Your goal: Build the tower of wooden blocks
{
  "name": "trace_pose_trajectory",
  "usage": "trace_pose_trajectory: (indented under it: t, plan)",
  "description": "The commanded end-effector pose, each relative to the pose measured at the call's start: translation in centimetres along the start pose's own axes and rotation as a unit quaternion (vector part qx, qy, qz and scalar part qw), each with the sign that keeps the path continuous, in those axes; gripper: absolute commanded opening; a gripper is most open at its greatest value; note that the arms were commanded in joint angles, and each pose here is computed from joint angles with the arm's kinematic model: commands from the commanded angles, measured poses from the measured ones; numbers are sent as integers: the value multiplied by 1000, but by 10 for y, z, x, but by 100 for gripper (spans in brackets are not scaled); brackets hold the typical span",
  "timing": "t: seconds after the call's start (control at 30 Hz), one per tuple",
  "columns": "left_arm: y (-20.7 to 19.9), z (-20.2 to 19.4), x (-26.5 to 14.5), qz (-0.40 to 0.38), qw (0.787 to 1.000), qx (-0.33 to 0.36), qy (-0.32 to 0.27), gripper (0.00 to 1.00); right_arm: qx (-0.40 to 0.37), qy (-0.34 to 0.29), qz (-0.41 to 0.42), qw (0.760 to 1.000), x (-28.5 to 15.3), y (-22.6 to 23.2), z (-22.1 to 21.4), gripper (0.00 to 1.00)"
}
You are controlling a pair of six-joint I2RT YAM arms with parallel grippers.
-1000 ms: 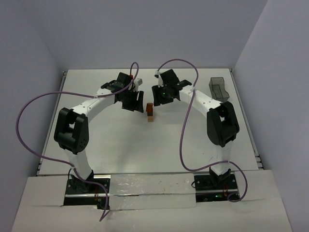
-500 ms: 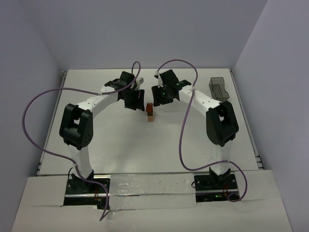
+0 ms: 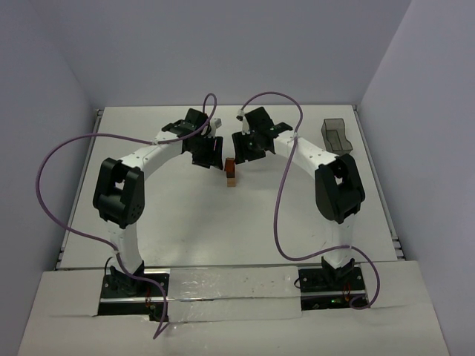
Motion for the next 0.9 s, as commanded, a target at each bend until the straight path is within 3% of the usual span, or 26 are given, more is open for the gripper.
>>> trace_pose_trajectory:
  t: [0.0,0.87]
  plan:
    - [-12,11,-6,-19,1000,1,-12,62,-1,-22,2,1000,-5,3,19,60]
    - [-25,6,-8,-42,999,11,-4,63,1,-23,0,1000,-7,0,19,61]
Point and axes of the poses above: each gripper's point midway between its finger pads, its own x axis out along the fingers, its own y axis along the line the jaws close on, z = x × y, the point moved 3 cm from there along -x, back along the fingers, and after that the axes turned 14 degrees about -x, right-handed, at the moved point
